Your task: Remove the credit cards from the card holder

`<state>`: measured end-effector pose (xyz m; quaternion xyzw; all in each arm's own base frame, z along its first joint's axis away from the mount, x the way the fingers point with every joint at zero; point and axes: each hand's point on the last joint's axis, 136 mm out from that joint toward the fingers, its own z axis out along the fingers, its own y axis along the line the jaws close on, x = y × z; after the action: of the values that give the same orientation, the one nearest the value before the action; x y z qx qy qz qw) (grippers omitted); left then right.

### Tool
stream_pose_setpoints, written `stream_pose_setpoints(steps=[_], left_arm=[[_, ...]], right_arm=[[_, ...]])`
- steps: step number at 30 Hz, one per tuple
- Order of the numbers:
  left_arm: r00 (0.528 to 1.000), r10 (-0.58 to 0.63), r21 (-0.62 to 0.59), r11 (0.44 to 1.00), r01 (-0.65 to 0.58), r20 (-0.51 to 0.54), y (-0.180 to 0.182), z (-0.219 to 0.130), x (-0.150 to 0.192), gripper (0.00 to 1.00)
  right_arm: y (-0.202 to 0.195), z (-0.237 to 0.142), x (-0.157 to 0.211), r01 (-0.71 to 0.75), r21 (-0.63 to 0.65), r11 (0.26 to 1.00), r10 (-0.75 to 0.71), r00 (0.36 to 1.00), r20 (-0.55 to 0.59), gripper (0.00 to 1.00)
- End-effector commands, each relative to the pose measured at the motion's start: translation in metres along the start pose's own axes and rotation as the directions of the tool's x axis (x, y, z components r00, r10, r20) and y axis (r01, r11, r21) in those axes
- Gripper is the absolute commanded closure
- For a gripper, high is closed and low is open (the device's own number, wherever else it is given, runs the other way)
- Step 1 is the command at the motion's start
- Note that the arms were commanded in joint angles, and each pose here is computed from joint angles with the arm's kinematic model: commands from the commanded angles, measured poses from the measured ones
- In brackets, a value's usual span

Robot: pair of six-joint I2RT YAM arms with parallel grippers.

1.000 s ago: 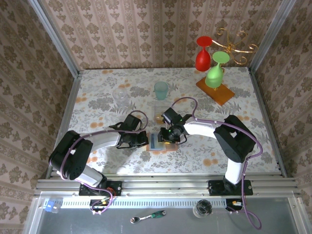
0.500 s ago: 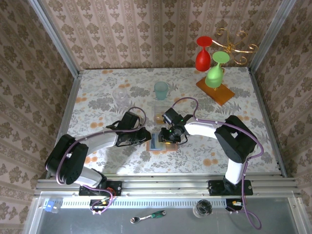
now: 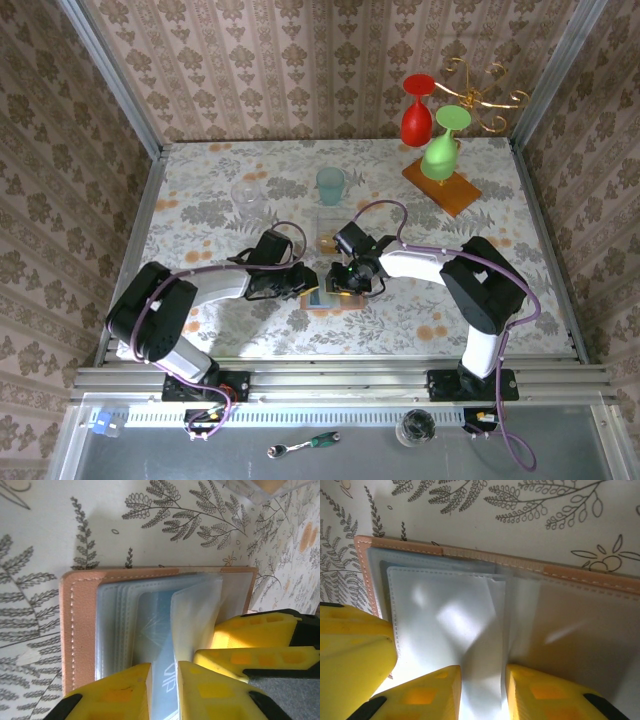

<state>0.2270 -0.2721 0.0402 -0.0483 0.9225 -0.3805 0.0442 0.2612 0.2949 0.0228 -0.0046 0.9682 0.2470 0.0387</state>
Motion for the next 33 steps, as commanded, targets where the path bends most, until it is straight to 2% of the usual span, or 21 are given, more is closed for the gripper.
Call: stream_pose_setpoints(steps=[1,13,33], left_arm=[[1.0,0.01,0.063,0.998,-0.009,-0.002,-0.019,0.002,-0.004,0.8],[1.0,0.01,0.095,0.995,-0.01,-0.002,-0.029,0.002,-0.004,0.81],[0.999,0.042,0.137,0.99,-0.04,-0.008,-0.057,0.003,-0.004,0.78]], right_arm=[[-0.003,-0.006,0.002,-0.009,0.002,1.0,0.009,1.0,0.005,0.69],[-0.001,-0.014,0.0,-0.008,-0.001,1.0,0.008,1.0,0.024,0.69],[-0.02,-0.072,-0.015,-0.036,-0.012,0.999,0.037,0.99,0.136,0.69]])
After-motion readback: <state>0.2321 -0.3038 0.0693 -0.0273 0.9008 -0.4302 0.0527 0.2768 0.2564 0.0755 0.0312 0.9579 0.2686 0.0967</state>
